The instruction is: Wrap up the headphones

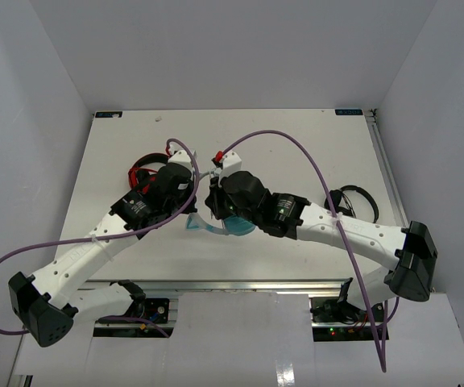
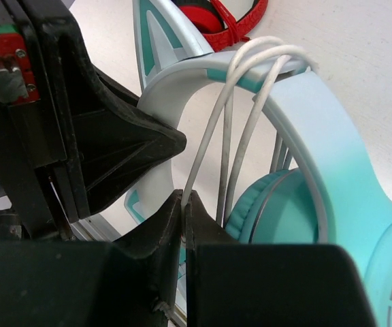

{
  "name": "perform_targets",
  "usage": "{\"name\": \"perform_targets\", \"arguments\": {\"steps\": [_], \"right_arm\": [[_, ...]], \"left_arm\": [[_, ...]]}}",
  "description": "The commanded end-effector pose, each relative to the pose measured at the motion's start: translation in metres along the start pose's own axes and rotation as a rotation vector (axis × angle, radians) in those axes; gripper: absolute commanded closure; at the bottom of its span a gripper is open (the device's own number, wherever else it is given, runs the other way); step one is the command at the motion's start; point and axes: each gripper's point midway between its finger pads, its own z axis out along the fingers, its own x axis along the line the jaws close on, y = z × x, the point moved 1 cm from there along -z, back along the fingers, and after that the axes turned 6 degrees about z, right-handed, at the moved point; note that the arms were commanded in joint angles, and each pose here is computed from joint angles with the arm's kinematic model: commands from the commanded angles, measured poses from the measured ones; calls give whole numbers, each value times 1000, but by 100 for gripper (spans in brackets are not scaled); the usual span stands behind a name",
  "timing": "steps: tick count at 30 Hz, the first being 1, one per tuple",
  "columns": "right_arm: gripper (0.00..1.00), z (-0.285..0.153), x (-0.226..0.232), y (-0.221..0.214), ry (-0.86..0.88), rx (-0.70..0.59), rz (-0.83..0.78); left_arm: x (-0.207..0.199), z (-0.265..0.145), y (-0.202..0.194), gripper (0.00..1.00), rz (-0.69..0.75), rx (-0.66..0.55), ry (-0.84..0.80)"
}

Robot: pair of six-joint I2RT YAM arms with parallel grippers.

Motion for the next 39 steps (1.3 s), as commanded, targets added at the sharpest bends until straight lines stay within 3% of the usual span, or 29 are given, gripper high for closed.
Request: {"name": "perform_targets", "arguments": {"steps": [1,24,39], "right_arm": [[92,-11,-2,-10,-9,16,-23],[90,-23,-18,-36,-49,36,-34],[79,-24,-27,-39,-108,56,-55]], "left_arm": [[-2,-13,43,100,-104,-166,-8],[3,-4,42,100,-100,-131,53],[-1,-4,43,100,-95,-126,35]]}}
